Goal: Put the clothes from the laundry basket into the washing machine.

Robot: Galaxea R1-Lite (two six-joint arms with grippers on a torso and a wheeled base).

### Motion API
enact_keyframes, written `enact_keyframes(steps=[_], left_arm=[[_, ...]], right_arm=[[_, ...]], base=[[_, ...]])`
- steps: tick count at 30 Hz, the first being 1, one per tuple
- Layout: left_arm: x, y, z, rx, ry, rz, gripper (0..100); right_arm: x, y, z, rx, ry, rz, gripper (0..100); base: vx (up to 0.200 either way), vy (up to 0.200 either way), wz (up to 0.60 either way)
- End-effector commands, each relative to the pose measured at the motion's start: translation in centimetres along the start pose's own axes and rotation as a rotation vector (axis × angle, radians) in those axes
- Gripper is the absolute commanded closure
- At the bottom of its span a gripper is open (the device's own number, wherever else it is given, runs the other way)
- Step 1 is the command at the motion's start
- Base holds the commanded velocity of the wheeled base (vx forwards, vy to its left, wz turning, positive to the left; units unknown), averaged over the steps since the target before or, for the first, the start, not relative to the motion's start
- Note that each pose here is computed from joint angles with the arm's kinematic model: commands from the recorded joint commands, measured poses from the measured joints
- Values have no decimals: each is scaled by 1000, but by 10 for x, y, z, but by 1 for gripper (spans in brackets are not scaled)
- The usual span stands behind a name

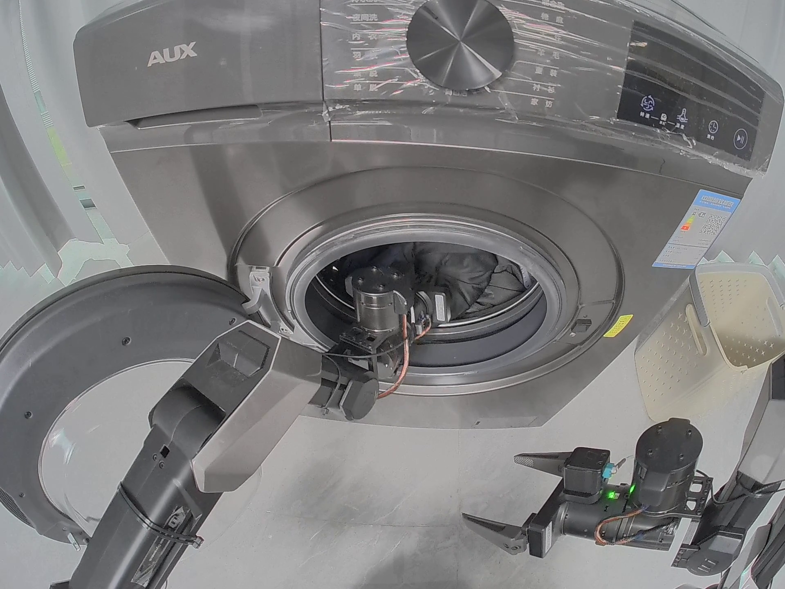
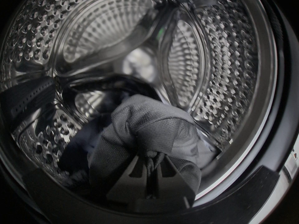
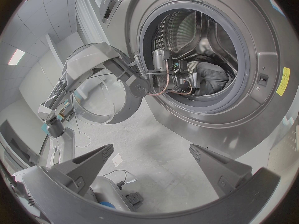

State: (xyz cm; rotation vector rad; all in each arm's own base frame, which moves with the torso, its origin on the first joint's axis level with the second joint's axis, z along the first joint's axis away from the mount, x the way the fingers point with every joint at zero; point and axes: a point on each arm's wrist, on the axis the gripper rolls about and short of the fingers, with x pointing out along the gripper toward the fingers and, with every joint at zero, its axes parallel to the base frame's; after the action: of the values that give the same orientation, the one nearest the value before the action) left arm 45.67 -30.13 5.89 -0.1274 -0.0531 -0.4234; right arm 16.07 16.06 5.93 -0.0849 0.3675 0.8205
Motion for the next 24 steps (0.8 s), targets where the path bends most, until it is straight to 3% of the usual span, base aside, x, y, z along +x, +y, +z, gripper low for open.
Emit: enact_keyframes(steps=[1, 9, 14, 15, 21, 24], left_arm=[[14, 22, -8, -3, -53, 67, 100], [15, 31, 0, -10, -100, 79, 100], [15, 29, -2, -9, -97, 73, 100], [15, 26, -3, -9, -94, 66, 0], [13, 16, 0, -26, -100, 46, 0], [12, 12, 13, -31, -122, 44, 0]], right_arm=[[0, 1, 0, -2, 0, 4, 0], [1, 3, 0, -4, -1, 12, 0], [1, 3, 0, -4, 1, 12, 0], [1, 2, 0, -2, 1, 10, 0], [1, 1, 0, -2, 0, 6, 0], [0, 0, 0, -1, -1, 2, 0]], base=[[0, 0, 0], [0, 0, 0], [0, 0, 0], [0, 0, 0], [0, 0, 0], [0, 0, 0]])
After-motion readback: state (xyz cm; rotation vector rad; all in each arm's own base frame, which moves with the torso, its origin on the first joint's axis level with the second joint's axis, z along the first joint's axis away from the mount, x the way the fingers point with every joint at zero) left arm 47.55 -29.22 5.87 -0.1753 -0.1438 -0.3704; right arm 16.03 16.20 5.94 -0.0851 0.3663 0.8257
